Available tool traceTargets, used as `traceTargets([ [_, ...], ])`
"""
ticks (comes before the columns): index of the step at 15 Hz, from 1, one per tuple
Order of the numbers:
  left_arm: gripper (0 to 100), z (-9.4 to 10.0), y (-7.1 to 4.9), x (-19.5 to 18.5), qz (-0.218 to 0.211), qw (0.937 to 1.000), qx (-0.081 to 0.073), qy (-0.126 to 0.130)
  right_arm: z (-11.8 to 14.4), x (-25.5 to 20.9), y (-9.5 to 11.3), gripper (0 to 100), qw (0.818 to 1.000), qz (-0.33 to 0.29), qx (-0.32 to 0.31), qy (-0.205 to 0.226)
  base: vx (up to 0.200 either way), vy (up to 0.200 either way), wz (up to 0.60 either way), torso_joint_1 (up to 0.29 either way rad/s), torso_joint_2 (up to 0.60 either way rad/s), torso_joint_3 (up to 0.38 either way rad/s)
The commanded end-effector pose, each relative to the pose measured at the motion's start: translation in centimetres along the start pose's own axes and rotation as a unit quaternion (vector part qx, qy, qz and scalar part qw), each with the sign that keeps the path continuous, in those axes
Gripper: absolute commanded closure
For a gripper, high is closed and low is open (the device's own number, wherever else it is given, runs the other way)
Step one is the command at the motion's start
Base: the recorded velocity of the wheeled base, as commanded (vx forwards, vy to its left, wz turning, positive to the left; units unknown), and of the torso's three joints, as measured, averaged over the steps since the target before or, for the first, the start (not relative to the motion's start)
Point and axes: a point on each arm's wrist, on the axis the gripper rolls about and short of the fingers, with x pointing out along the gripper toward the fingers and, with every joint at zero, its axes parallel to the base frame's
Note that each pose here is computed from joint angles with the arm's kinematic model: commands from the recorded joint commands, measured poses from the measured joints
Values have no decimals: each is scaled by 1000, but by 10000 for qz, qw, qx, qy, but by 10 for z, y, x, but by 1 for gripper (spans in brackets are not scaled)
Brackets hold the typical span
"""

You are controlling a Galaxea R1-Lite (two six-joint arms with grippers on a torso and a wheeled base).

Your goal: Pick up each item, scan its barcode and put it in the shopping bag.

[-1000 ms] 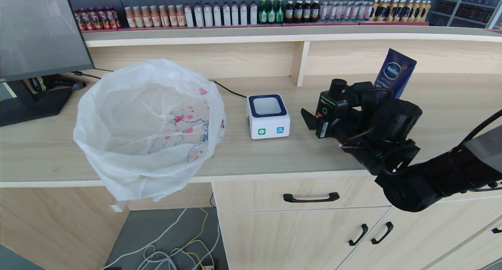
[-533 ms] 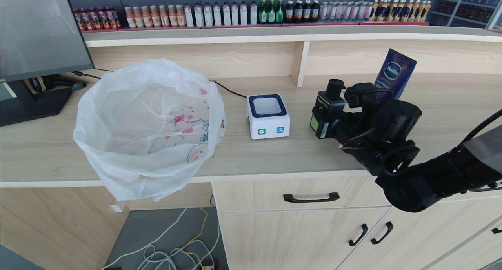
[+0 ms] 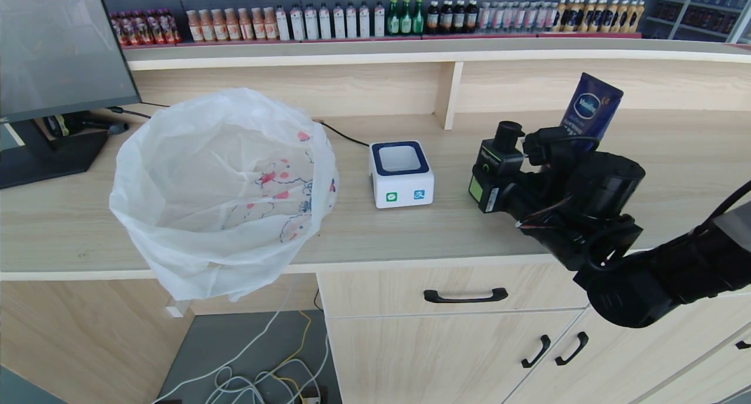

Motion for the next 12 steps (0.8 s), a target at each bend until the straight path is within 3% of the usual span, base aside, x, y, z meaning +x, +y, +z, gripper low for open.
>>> traceTargets([
  [1, 0, 0, 0, 0, 1, 10000, 0, -2, 15, -8, 1, 100, 9998, 29, 35, -211, 0, 0, 0, 0, 0, 0],
  [6, 0, 0, 0, 0, 1, 10000, 0, -2, 46, -43, 22, 100, 9983, 342, 169, -445, 0, 0, 0, 0, 0, 0],
  [8, 0, 0, 0, 0, 1, 10000, 0, -2, 63, -78, 36, 100, 9956, 738, 255, -516, 0, 0, 0, 0, 0, 0],
  [12, 0, 0, 0, 0, 1, 10000, 0, -2, 63, -132, 29, 100, 9943, 964, 257, -385, 0, 0, 0, 0, 0, 0],
])
